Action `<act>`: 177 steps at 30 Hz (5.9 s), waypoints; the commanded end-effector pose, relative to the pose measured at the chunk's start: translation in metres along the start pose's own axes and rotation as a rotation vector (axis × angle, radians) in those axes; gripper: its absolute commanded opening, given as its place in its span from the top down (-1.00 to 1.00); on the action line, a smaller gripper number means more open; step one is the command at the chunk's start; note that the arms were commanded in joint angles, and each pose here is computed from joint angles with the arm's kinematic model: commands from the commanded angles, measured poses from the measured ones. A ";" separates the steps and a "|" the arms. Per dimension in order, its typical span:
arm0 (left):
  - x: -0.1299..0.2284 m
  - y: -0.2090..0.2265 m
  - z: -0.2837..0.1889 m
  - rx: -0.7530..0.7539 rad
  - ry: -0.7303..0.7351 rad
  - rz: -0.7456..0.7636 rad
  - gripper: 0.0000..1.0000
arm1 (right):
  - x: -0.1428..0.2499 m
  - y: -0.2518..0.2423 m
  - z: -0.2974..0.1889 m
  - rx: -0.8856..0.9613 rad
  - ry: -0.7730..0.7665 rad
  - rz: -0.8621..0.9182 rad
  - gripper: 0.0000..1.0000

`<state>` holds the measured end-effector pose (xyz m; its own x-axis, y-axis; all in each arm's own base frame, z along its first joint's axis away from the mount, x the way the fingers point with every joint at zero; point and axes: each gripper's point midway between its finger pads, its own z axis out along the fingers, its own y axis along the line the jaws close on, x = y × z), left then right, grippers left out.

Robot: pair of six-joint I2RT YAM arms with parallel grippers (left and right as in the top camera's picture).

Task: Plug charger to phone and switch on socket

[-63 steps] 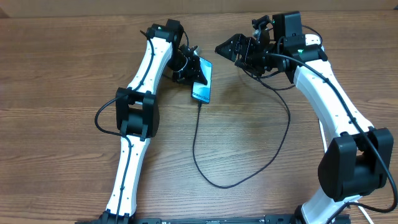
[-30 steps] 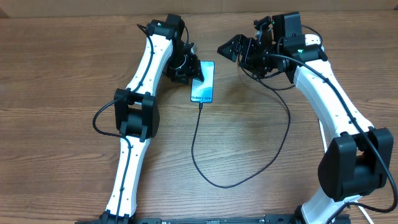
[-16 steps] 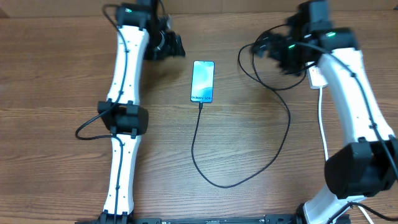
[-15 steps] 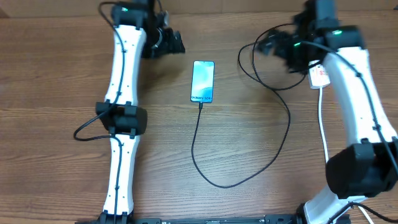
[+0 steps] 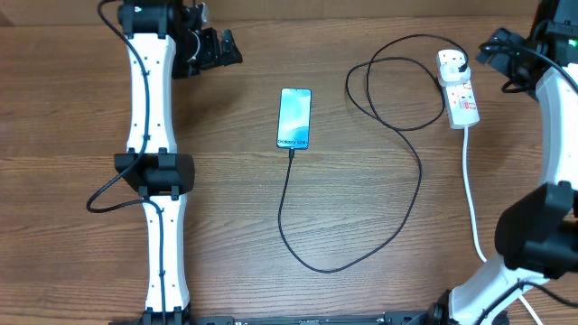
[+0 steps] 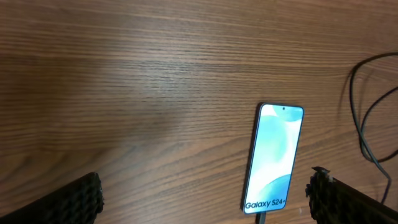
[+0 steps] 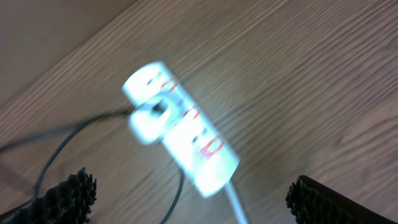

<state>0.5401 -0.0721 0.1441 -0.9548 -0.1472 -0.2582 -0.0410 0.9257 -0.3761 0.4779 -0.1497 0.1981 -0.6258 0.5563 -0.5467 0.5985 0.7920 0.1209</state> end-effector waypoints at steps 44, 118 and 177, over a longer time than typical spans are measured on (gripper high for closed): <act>-0.003 -0.020 -0.092 -0.072 -0.153 0.110 -1.00 | 0.051 -0.029 0.164 0.097 0.157 0.025 -1.00; -0.003 -0.019 -0.092 -0.073 -0.153 0.110 -0.99 | 0.007 -0.011 0.053 -0.083 0.138 0.175 -1.00; -0.014 -0.024 -0.094 -0.058 -0.198 0.085 -1.00 | 0.187 0.009 -0.352 -0.524 0.043 -0.321 -1.00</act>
<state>0.5264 -0.0570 0.2379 -0.8830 -0.1237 -0.4529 0.0163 0.9560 -0.2930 0.2026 0.0565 0.3786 -0.7999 0.2936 -0.5234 0.0885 0.9203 0.3810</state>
